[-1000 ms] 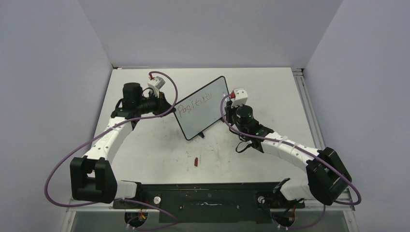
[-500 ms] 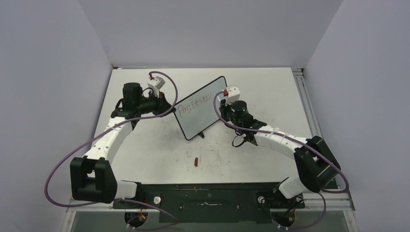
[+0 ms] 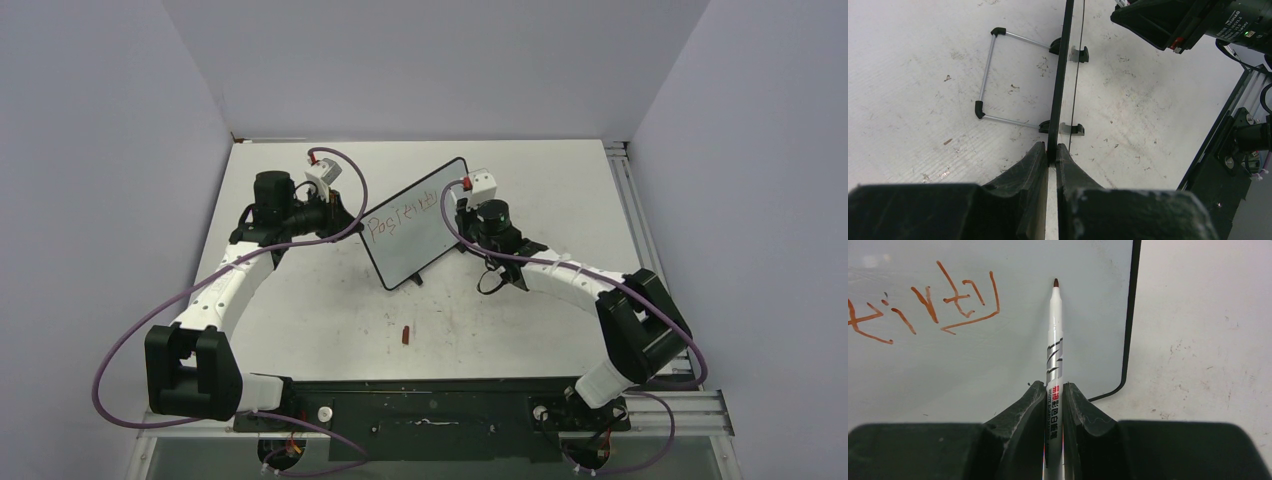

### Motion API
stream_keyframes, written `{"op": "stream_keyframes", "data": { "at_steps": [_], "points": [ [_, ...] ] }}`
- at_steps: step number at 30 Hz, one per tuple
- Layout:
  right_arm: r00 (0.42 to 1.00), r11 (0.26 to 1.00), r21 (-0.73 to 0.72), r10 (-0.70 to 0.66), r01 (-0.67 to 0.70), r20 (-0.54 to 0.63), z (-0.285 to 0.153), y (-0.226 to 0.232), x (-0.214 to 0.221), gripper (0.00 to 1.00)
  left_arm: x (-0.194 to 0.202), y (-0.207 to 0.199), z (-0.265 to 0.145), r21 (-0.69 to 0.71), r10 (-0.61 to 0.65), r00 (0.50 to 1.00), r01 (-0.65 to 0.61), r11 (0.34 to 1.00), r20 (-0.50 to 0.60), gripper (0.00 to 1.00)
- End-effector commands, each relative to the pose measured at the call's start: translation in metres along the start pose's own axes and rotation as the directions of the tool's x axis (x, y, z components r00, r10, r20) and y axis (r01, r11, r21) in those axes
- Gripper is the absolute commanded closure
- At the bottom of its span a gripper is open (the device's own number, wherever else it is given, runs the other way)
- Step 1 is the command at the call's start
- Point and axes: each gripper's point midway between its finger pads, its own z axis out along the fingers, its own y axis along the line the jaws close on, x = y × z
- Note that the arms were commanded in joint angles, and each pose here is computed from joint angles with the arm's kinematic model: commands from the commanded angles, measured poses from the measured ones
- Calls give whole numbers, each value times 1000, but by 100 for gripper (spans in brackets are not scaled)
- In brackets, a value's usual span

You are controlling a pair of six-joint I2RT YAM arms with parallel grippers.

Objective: Write a sentence on the whiteboard

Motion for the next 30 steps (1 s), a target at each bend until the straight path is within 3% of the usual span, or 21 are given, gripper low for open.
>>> {"op": "stream_keyframes", "data": {
  "at_steps": [1,30],
  "points": [
    [995,1000,-10,16,-16,103,7,2,-38,95,-27,-6,-7,4,78,994,-78,997,74,100],
    [1000,1000,-24,15,-15,12,4,-2,2,95,-27,-7,-7,8,78,994,-79,997,75,100]
  ]
}}
